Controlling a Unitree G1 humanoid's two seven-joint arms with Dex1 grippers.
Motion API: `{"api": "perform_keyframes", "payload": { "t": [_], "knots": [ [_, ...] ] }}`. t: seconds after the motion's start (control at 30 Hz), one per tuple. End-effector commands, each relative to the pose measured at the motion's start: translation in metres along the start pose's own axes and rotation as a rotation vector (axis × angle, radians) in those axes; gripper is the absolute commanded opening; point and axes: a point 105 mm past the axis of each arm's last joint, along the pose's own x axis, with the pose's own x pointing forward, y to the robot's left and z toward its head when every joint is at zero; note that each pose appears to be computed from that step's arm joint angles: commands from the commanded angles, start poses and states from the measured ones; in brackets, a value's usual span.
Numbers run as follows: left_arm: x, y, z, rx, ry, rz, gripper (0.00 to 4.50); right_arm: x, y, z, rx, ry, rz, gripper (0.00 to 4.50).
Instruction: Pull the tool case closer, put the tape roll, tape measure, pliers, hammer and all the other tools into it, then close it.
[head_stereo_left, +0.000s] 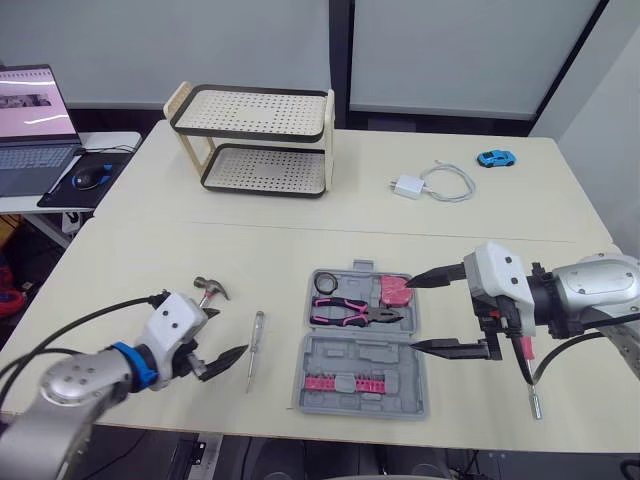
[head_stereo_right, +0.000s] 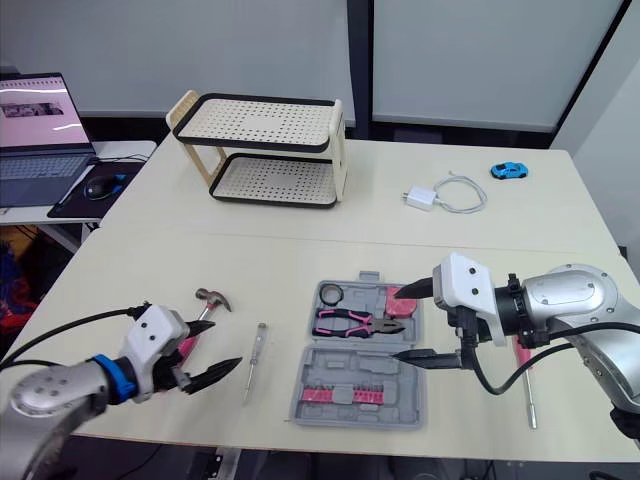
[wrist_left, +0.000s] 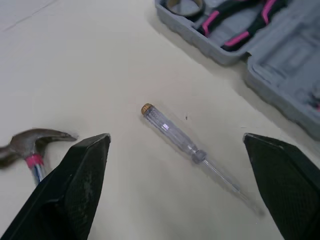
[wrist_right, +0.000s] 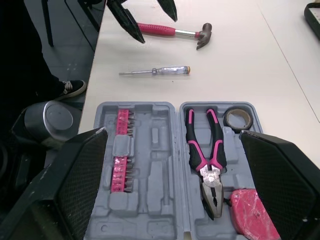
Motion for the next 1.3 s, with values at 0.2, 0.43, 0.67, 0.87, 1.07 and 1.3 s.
{"api": "perform_keyframes", "payload": {
  "t": [0.2,0.43,0.67,0.87,1.07,1.3],
  "knots": [
    [-0.014,0.040,0.000,0.690,0.110,-0.393,4.48,0.005,0.009,0.009,-0.009,-0.027,-0.016,4.50],
    [0.022,0.041,0.017,1.223,0.098,-0.707,4.48,0.015,0.013,0.006,0.079,-0.005,-0.034,4.50],
    [0.050,0.032,0.021,1.410,0.082,-0.924,4.48,0.023,0.021,0.006,0.107,0.011,-0.021,4.50],
    [0.065,0.021,0.013,1.482,0.076,-1.060,4.48,0.024,0.023,0.008,0.111,0.007,-0.023,4.50],
    [0.081,0.009,0.008,1.493,0.082,-1.141,3.68,0.023,0.027,0.009,0.118,0.010,-0.015,4.50],
    [0.087,0.006,-0.001,1.523,0.126,-1.187,1.43,0.020,0.029,0.008,0.128,0.022,-0.012,4.50]
  ]
}}
